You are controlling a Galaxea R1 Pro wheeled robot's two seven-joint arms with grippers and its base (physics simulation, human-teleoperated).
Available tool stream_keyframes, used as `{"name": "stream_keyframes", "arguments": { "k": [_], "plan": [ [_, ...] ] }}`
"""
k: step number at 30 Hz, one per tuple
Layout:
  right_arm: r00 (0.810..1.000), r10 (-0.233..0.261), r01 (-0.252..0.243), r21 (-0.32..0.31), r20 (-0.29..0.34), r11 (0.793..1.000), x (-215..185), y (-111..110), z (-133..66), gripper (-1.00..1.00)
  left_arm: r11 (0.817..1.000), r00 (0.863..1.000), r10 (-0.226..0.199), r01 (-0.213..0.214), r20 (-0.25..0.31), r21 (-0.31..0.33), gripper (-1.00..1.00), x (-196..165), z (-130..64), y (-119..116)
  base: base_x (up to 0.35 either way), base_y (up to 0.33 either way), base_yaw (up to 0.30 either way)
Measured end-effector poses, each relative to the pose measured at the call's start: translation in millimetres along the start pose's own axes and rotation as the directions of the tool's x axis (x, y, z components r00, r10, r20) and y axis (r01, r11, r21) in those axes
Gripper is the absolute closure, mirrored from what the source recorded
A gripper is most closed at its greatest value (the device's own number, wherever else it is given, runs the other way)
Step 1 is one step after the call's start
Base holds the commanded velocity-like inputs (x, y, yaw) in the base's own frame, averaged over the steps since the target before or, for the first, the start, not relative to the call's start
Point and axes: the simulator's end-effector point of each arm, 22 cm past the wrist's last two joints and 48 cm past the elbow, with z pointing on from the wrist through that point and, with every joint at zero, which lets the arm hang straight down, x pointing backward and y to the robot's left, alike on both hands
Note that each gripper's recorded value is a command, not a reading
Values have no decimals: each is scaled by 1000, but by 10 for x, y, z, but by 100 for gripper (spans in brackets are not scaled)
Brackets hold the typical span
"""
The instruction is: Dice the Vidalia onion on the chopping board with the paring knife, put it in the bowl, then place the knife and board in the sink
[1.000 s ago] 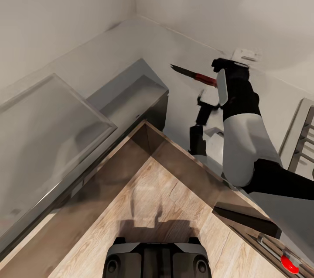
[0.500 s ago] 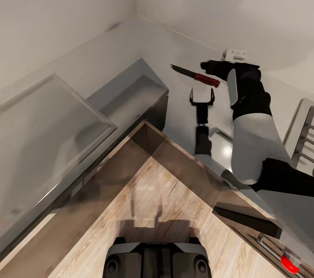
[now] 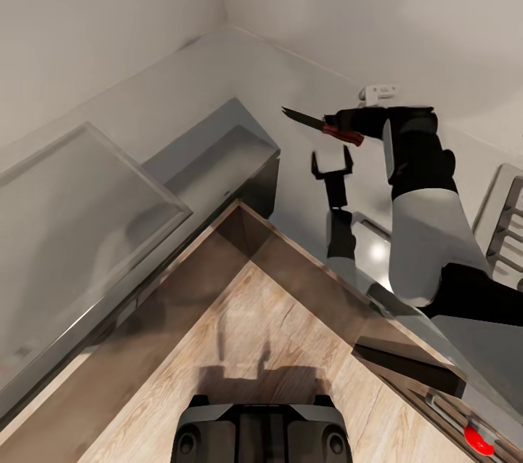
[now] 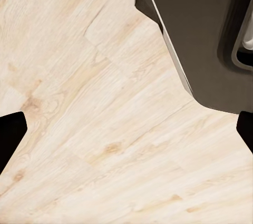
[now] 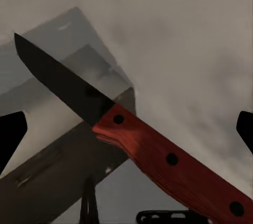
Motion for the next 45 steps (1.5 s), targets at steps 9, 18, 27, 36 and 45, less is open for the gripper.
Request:
{"name": "stream_keyframes", "arguments": {
  "k": [9, 18, 27, 36, 45],
  "plan": [
    [990, -123, 120, -42, -68, 992, 169, -12, -29, -100, 1000, 1000, 1, -1, -3, -1, -100, 13, -2, 4, 0, -2, 0],
    [988, -132, 130, -33, -75, 991, 187, -150, -61, -100, 1000, 1000, 2, -2, -6, -3, -100, 27, -4, 11, 0, -52, 0],
    [988, -134, 129, -73, -75, 989, 199, -64, -66, -100, 1000, 1000, 3, -3, -9, -4, -100, 44, -7, 17, 0, -23, 0],
    [988, -132, 126, -78, -84, 989, 252, -58, -40, -100, 1000, 1000, 4, -4, -16, -5, -100, 68, -16, 24, 13, -3, 65],
    [986, -128, 120, -85, -105, 989, 396, -54, 37, -100, 1000, 1000, 6, -6, -30, -6, -100, 108, -34, 29, 24, -10, 11]
  ]
}}
